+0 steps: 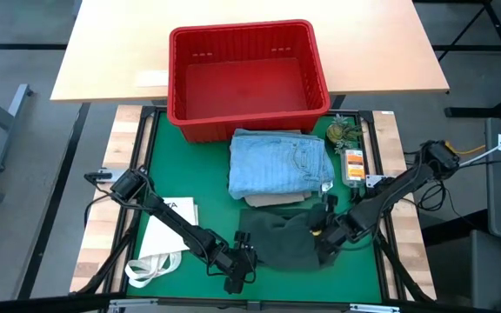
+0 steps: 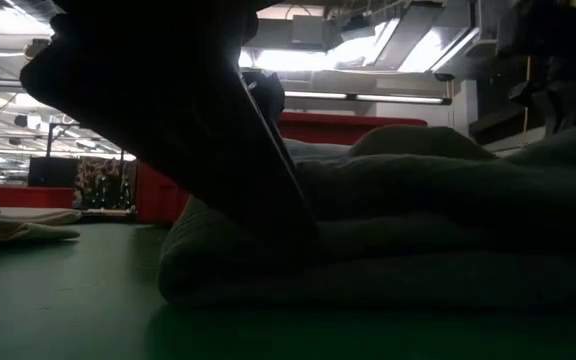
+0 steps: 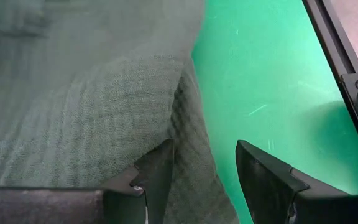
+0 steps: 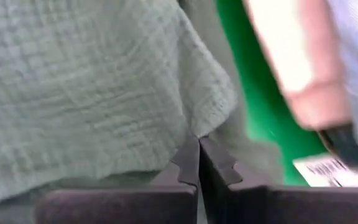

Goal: Fold laundry
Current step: Fold the green polo shirt

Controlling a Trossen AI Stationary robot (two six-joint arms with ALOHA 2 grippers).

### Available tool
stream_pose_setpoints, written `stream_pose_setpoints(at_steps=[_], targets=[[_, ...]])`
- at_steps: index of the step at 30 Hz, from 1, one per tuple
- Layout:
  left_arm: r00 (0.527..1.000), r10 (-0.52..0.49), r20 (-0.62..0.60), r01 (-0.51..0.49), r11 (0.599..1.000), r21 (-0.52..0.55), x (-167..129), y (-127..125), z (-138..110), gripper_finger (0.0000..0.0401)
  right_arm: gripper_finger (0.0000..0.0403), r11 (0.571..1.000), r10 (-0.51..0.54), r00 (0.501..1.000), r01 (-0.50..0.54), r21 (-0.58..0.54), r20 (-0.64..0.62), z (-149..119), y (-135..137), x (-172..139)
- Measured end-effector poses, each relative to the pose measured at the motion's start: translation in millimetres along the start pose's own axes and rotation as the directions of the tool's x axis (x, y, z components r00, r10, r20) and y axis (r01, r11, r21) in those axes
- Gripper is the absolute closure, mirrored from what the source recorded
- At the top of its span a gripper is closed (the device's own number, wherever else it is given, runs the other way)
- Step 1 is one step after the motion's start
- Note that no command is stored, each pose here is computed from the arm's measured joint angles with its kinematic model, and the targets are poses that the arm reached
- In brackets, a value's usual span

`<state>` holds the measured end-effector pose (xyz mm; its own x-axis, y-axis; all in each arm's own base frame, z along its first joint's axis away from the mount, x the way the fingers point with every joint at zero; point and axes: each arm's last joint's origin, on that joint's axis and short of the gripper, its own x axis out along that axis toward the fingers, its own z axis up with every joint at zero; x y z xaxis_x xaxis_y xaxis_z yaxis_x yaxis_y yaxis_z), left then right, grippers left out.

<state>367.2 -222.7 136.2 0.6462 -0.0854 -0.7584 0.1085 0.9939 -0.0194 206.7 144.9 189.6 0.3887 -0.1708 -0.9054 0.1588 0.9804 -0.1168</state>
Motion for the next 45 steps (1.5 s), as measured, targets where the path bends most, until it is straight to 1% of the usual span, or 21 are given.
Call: stream_pose_setpoints(at_steps=[5, 7, 9, 15, 18, 23, 31, 34, 37, 41, 45], targets=[[1.000, -0.001, -0.001, 0.001, 1.000, -0.001, 0, 0, 0, 0.0232, 0.0401, 0.997, -0.068, 0.992, 0.071, 0.030, -0.105, -10, -11, -5], [1.000, -0.006, -0.003, 0.006, 1.000, -0.001, 0, 0, 0, 0.0232, 0.0400, 0.996, -0.074, 0.987, 0.080, 0.035, -0.144, -13, -13, -5], [1.000, -0.006, -0.002, 0.006, 1.000, -0.001, 0, 0, 0, 0.0232, 0.0400, 0.997, -0.058, 0.984, 0.066, 0.038, -0.170, -14, -12, -5], [1.000, -0.020, 0.023, 0.020, 1.000, -0.007, 0, -1, 3, 0.0232, 0.0398, 0.998, -0.039, 0.986, 0.046, 0.039, -0.164, -13, -11, -5], [0.998, -0.051, 0.038, 0.051, 0.999, -0.012, -1, -2, 5, 0.0232, 0.0389, 0.998, -0.038, 0.986, 0.045, 0.040, -0.163, -13, -11, -5], [0.995, -0.084, 0.056, 0.085, 0.996, -0.014, -10, -3, 12, 0.0232, 0.0364, 0.998, -0.038, 0.986, 0.045, 0.039, -0.163, -13, -11, -5], [0.991, -0.088, 0.096, 0.088, 0.996, 0.005, -21, 0, 21, 0.0232, 0.0280, 0.998, -0.036, 0.981, 0.044, 0.034, -0.188, -14, -12, -5], [0.991, -0.081, 0.105, 0.082, 0.997, -0.005, -23, 5, 25, 0.0232, 0.0257, 0.999, -0.027, 0.972, 0.037, 0.038, -0.234, -17, -13, -6], [0.991, -0.064, 0.121, 0.067, 0.998, -0.021, -26, 11, 30, 0.0232, 0.0245, 0.997, -0.031, 0.961, 0.050, 0.059, -0.275, -19, -15, -9], [0.988, -0.014, 0.156, 0.022, 0.998, -0.052, -30, 24, 39, 0.0232, 0.0240, 0.995, -0.070, 0.950, 0.087, 0.043, -0.305, -14, -18, -21], [0.985, 0.020, 0.170, -0.006, 0.997, -0.083, -31, 39, 45, 0.0232, 0.0240, 0.992, -0.111, 0.950, 0.123, 0.023, -0.293, -6, -19, -35]])
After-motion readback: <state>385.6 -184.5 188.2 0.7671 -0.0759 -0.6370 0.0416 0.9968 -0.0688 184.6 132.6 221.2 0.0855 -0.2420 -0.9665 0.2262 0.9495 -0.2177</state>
